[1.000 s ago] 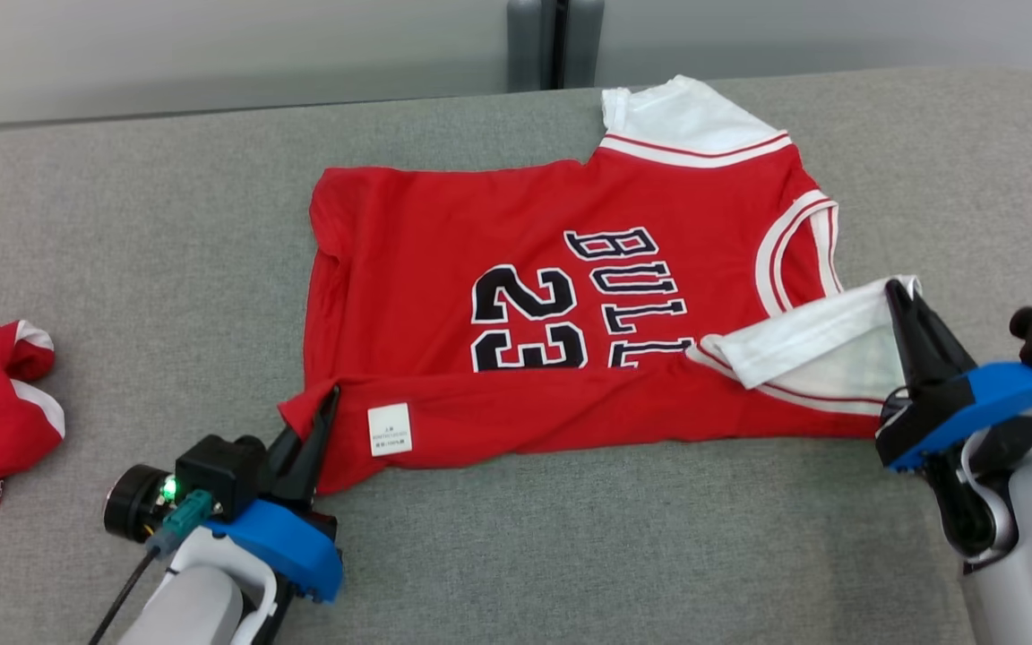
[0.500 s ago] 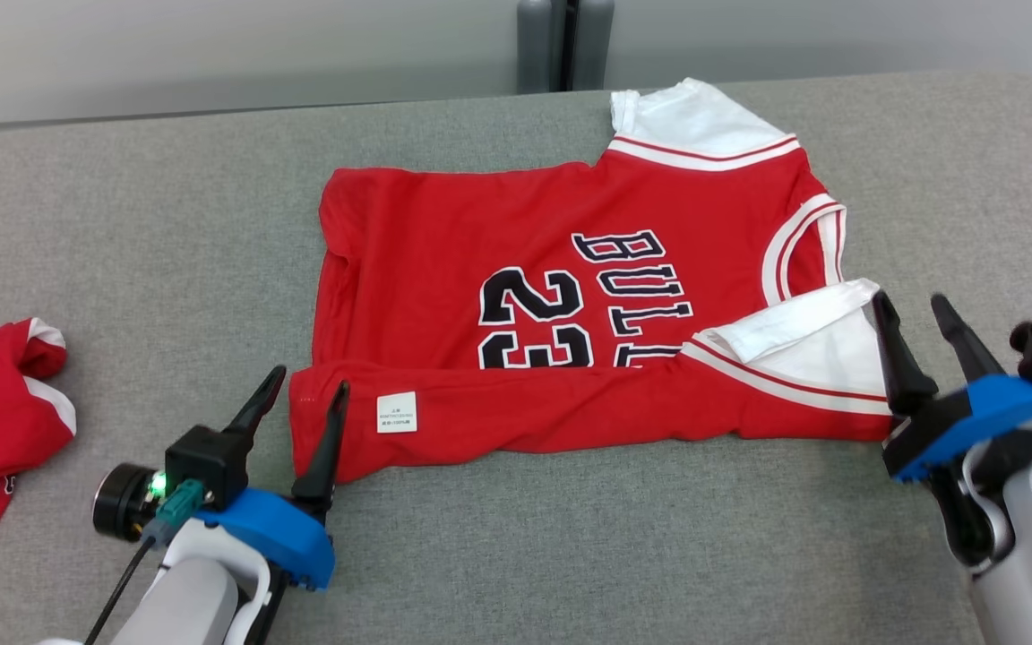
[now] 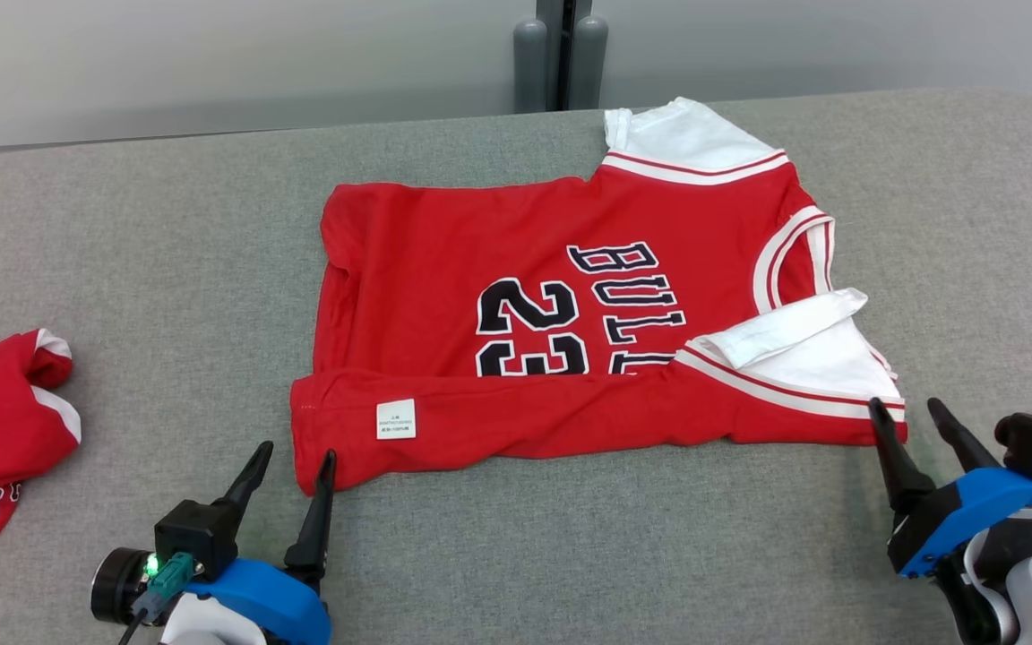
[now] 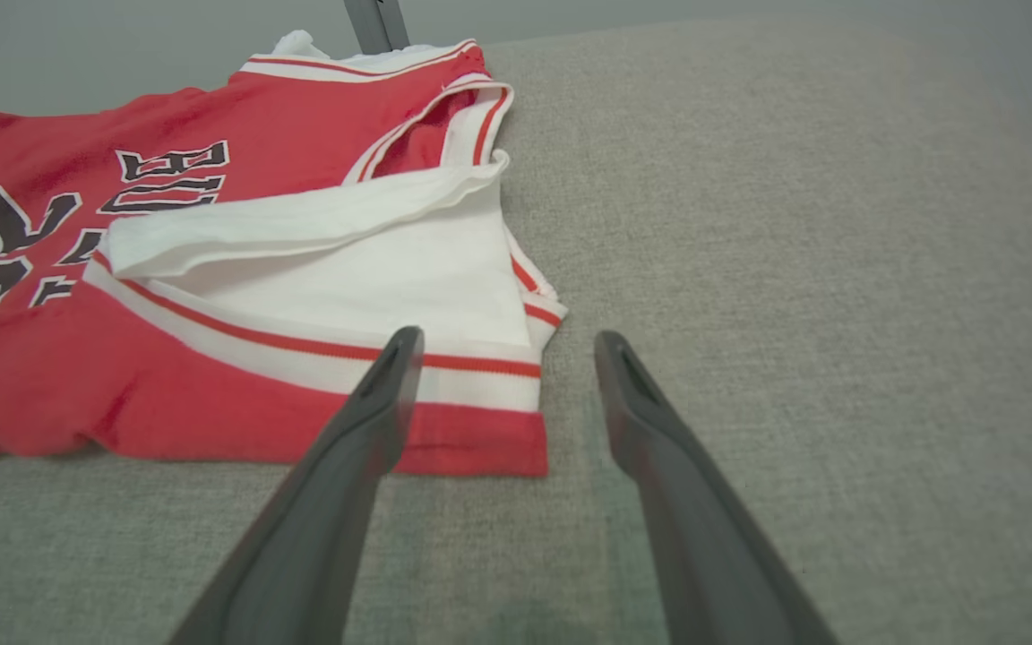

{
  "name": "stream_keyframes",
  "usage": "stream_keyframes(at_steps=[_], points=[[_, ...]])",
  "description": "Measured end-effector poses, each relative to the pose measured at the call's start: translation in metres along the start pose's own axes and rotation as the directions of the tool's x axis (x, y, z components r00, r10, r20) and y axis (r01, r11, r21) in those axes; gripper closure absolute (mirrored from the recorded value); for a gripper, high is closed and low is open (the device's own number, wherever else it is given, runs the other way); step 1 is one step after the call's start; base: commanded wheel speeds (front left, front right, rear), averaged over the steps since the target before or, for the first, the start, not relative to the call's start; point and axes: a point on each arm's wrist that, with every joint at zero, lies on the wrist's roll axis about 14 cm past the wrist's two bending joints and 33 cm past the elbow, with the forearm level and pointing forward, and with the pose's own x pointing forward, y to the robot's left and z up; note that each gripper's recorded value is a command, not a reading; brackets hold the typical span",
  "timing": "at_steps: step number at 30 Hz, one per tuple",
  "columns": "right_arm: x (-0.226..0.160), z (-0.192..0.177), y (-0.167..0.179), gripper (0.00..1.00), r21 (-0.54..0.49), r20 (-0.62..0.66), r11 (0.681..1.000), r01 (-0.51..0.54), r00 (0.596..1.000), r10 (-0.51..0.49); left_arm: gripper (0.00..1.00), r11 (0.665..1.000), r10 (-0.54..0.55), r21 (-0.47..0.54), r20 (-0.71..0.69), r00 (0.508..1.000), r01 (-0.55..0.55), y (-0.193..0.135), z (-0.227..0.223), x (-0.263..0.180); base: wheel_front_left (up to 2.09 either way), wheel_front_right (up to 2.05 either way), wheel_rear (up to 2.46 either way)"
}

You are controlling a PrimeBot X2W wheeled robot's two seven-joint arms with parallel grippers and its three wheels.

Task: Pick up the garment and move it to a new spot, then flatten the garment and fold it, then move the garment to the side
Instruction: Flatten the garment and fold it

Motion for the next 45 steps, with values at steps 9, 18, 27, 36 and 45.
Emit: stream_keyframes(at_steps=[9,18,27,36,45], points=[[0.007,-0.018,0.013,0.0,-0.009,-0.067,1.0,-0.015,0.998,0.015,0.0,0.999,-0.015,-0.035,-0.056,0.998,0.013,-0.003,-0.018,0.003,0.0,0.0,0.0],[0.016,-0.029,0.019,0.71,-0.009,-0.11,1.0,-0.017,0.994,0.016,0.58,0.998,-0.043,-0.059,-0.099,0.994,0.037,-0.012,-0.029,0.01,0.0,0.0,0.0],[0.013,-0.012,0.031,1.0,0.041,-0.017,0.998,-0.038,0.999,0.038,1.0,0.996,-0.017,-0.093,-0.041,0.999,0.013,-0.009,-0.011,0.009,0.0,0.0,0.0],[-0.024,-0.012,0.039,1.0,0.076,0.035,0.994,-0.072,0.997,0.07,1.0,0.995,0.046,-0.086,0.026,0.999,-0.044,-0.006,0.0,-0.029,0.0,0.0,0.0],[-0.077,-0.027,0.035,1.0,0.105,-0.002,0.992,-0.066,0.998,0.066,1.0,0.987,0.103,-0.123,0.012,0.995,-0.101,-0.015,-0.014,-0.07,0.0,0.0,0.0]])
